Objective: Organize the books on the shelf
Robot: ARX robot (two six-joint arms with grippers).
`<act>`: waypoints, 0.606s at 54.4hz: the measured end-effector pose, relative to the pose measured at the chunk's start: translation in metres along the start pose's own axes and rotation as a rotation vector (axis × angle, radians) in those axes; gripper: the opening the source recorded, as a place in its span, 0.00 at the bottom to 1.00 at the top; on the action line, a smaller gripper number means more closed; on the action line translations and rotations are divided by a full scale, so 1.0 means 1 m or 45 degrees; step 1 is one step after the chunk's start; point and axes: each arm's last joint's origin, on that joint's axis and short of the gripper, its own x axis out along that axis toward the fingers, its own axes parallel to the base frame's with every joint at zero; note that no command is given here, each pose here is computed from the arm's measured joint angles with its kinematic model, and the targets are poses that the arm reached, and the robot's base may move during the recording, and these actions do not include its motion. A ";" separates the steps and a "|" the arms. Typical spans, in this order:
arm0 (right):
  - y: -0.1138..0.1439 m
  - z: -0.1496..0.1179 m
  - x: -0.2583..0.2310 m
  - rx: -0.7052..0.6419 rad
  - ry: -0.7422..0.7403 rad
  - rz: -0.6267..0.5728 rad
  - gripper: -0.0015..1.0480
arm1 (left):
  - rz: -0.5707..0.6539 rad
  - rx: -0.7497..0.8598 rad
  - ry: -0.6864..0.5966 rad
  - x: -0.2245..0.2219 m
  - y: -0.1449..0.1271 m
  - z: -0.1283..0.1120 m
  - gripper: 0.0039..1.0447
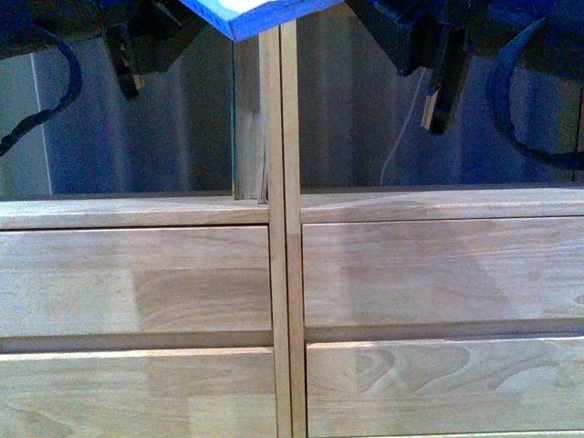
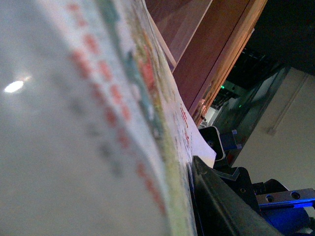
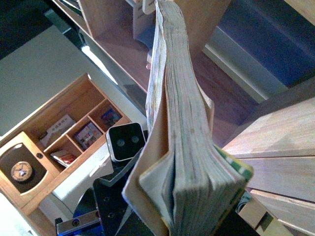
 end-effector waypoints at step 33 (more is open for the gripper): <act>-0.029 0.029 -0.050 -0.104 0.033 -0.251 0.94 | 0.398 0.112 -0.103 -0.055 0.037 0.033 0.07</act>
